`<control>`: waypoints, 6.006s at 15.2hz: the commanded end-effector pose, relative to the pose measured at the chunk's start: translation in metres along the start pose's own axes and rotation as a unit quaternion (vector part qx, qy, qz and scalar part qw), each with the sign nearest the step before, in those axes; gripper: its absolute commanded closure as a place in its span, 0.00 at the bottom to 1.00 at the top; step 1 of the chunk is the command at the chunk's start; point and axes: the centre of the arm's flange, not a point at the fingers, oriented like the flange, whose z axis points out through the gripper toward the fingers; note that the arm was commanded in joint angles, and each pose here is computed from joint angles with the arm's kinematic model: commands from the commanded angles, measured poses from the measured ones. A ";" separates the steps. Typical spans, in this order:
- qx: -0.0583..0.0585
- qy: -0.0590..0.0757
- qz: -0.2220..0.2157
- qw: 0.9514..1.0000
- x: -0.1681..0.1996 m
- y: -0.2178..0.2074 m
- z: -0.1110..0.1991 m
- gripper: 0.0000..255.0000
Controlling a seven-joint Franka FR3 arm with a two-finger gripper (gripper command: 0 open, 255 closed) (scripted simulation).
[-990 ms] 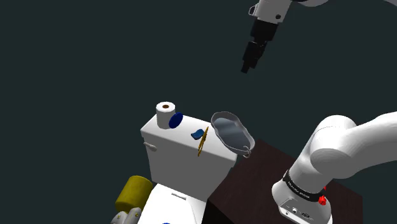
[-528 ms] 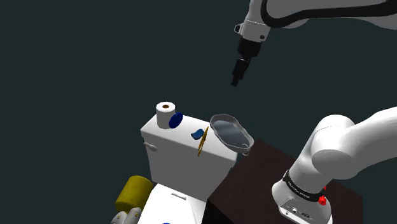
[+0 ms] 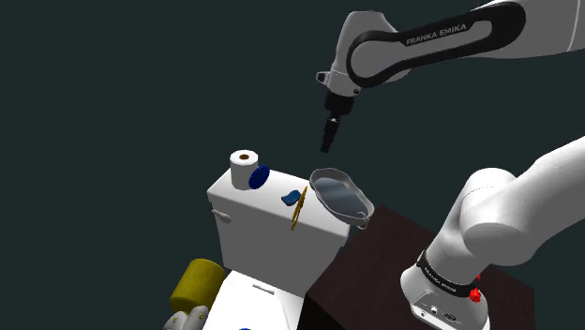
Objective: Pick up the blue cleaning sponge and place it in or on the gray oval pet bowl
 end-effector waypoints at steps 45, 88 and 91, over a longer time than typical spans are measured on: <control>0.007 -0.011 -0.224 0.975 0.087 -0.012 0.233 1.00; 0.007 -0.011 -0.224 0.975 -0.066 -0.015 0.051 1.00; 0.007 -0.011 -0.224 0.975 -0.068 -0.015 0.067 1.00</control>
